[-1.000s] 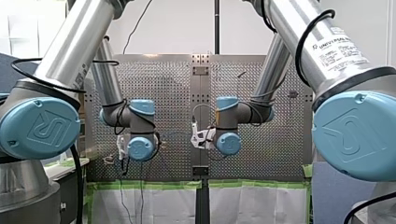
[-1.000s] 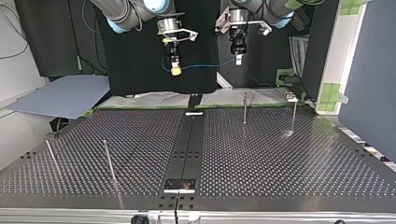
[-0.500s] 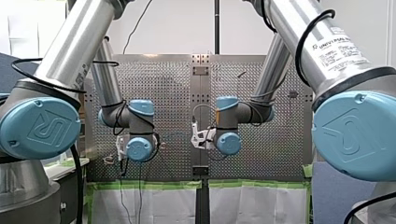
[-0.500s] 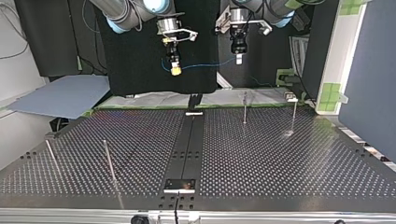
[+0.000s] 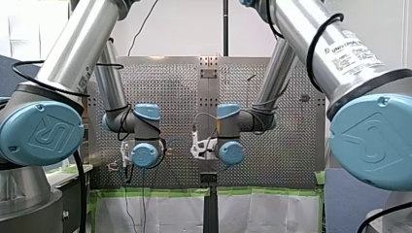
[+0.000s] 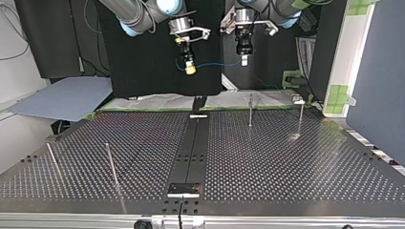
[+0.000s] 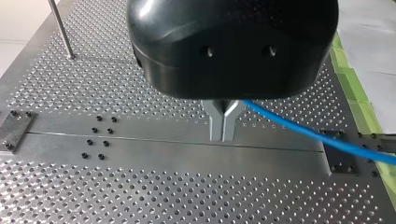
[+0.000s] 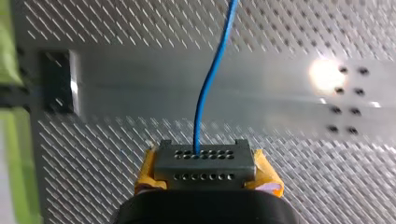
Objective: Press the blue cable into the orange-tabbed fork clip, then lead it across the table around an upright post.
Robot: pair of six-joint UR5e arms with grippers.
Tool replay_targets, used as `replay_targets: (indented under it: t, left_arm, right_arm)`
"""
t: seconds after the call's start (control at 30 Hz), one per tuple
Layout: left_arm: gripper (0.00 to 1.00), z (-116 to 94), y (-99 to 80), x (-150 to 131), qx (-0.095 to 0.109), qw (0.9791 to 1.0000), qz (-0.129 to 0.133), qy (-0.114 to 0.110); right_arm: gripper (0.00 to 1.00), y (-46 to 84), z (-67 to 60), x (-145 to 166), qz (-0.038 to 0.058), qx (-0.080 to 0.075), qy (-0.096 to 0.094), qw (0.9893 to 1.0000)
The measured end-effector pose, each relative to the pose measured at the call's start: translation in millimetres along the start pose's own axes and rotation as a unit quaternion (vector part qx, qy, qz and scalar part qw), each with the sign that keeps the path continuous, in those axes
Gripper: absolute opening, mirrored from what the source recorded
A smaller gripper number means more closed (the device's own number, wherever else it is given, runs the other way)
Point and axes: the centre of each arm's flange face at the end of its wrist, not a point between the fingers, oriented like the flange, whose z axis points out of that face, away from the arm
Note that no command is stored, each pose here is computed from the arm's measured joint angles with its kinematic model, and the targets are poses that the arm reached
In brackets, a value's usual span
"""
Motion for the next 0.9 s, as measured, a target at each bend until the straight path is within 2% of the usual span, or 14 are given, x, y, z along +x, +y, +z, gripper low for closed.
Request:
replay_targets:
  t: [0.13, 0.23, 0.33, 0.47, 0.63, 0.73, 0.83, 0.9]
  left_arm:
    - [0.0, 0, 0.0, 0, 0.0, 1.0, 0.0, 0.0]
    - [0.0, 0, 0.0, 0, 0.0, 1.0, 0.0, 0.0]
    - [0.0, 0, 0.0, 0, 0.0, 1.0, 0.0, 0.0]
    - [0.0, 0, 0.0, 0, 0.0, 1.0, 0.0, 0.0]
    - [0.0, 0, 1.8, 2, 0.0, 1.0, 0.003, 0.002]
    - [0.0, -2, 8.7, 9, 0.0, 0.9999, 0.012, 0.008]
    - [0.0, 0, 10.7, 10, 0.006, 1.0, 0.005, 0.005]
    - [0.0, 1, 10.1, 7, 0.012, 0.9999, -0.004, 0.002]
  right_arm:
    - [0.0, -13.3, 4.5, -13, 0.0141, 0.01, -0.019, 0.9997]
    - [0.0, -17.8, 11.0, -24, 0.0261, 0.012, -0.035, 0.999]
    - [0.0, -19.6, 14.4, -37, 0.0364, 0.012, -0.053, 0.9979]
    - [0.0, -19.1, 10.3, -58, 0.0471, 0.009, -0.085, 0.9952]
    - [0.0, -14.1, 4.4, -66, 0.0586, 0.001, -0.109, 0.9923]
    - [0.0, -2.4, 0.3, -64, 0.0669, -0.01, -0.122, 0.9902]
    - [0.0, 12.8, -2.4, -57, 0.0803, -0.023, -0.132, 0.9877]
    - [0.0, 24.2, -3.0, -50, 0.0926, -0.031, -0.138, 0.9856]
